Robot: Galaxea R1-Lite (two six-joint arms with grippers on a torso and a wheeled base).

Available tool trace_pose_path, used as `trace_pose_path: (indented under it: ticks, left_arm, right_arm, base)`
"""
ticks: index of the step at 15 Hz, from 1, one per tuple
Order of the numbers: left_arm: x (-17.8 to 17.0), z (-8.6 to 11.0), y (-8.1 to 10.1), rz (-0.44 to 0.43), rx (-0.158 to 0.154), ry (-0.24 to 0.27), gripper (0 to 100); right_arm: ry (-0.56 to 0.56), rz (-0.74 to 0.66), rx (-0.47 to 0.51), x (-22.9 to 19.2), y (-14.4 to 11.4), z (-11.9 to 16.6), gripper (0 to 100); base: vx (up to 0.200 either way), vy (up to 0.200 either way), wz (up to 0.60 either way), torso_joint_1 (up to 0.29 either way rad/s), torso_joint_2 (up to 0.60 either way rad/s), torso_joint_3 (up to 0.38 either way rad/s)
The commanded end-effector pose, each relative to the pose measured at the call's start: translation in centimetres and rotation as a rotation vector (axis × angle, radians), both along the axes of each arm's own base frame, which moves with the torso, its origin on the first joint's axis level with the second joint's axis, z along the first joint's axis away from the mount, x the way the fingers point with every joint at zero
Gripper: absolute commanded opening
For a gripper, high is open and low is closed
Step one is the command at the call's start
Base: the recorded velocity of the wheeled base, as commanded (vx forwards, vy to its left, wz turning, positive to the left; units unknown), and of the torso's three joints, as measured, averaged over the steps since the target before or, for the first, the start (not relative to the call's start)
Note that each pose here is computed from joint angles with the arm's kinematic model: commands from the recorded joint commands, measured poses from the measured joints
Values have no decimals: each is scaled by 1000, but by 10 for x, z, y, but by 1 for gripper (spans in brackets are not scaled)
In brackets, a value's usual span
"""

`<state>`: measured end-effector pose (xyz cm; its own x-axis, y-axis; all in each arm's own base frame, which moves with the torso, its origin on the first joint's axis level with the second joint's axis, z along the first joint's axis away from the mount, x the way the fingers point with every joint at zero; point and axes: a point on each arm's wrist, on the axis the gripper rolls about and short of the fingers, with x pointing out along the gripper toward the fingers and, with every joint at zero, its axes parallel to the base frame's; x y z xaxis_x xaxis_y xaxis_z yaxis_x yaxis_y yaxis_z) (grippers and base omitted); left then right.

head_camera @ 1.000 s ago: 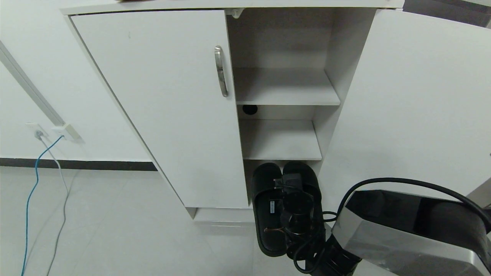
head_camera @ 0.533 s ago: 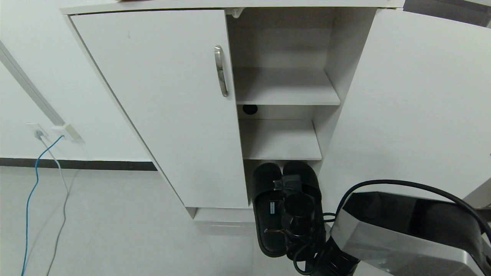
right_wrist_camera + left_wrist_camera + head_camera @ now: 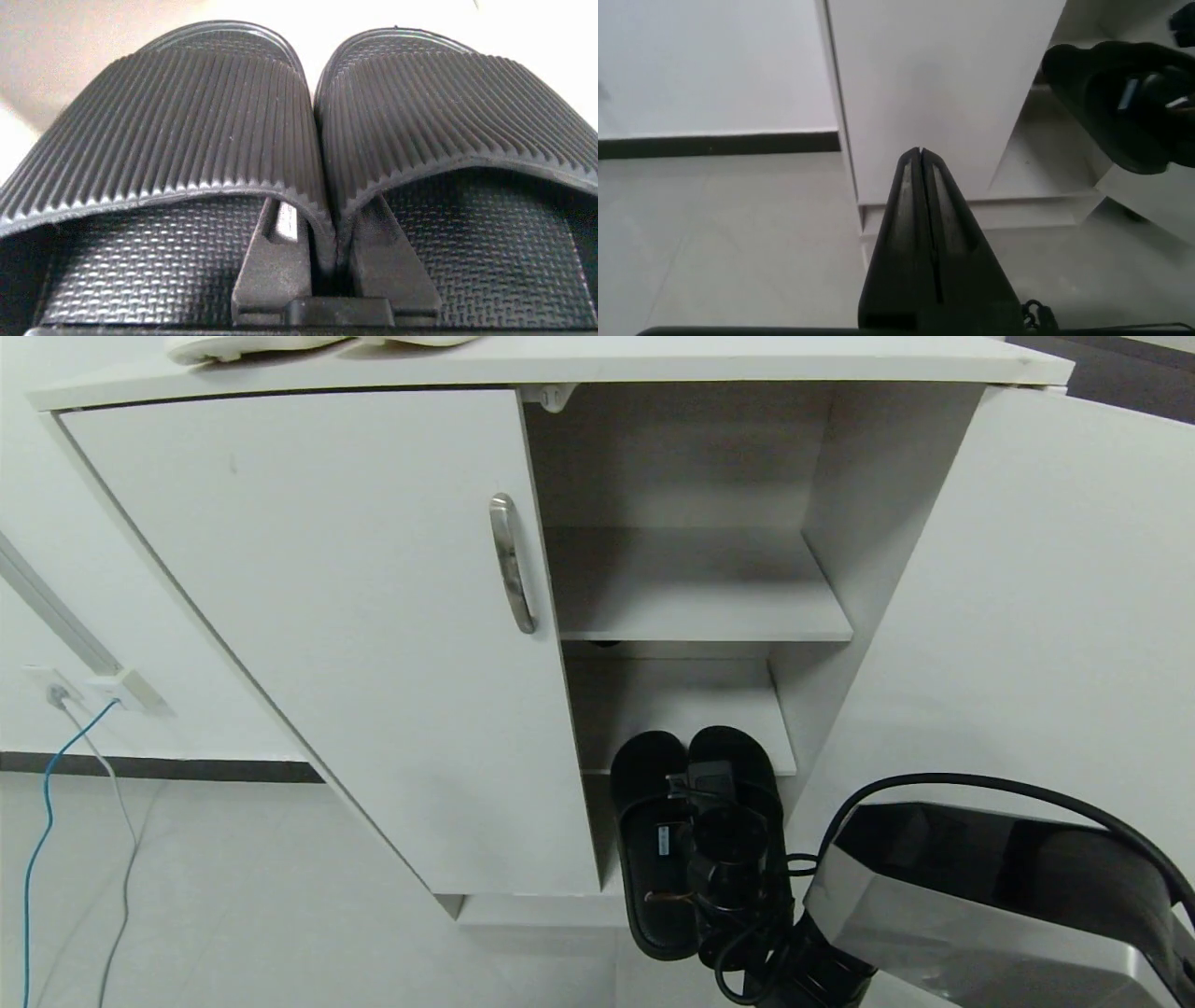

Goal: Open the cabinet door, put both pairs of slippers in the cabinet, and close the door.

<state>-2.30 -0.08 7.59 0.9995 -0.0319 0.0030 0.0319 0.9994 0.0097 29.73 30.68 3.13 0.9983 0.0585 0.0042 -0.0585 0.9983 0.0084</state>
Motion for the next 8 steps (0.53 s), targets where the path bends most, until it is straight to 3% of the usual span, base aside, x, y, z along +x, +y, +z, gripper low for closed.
trace_pose_path:
  ticks: [1,8]
  left_arm:
    - [0,0,0,1,-2,2,0]
    - [0,0,0,1,-2,2,0]
  right_arm:
    - [-1,0,2,1,-1,1,0]
    - [-19,5,-19,34,-4,15,0]
  base:
    - [0,0,0,0,0,0]
    - [0,0,0,0,0,0]
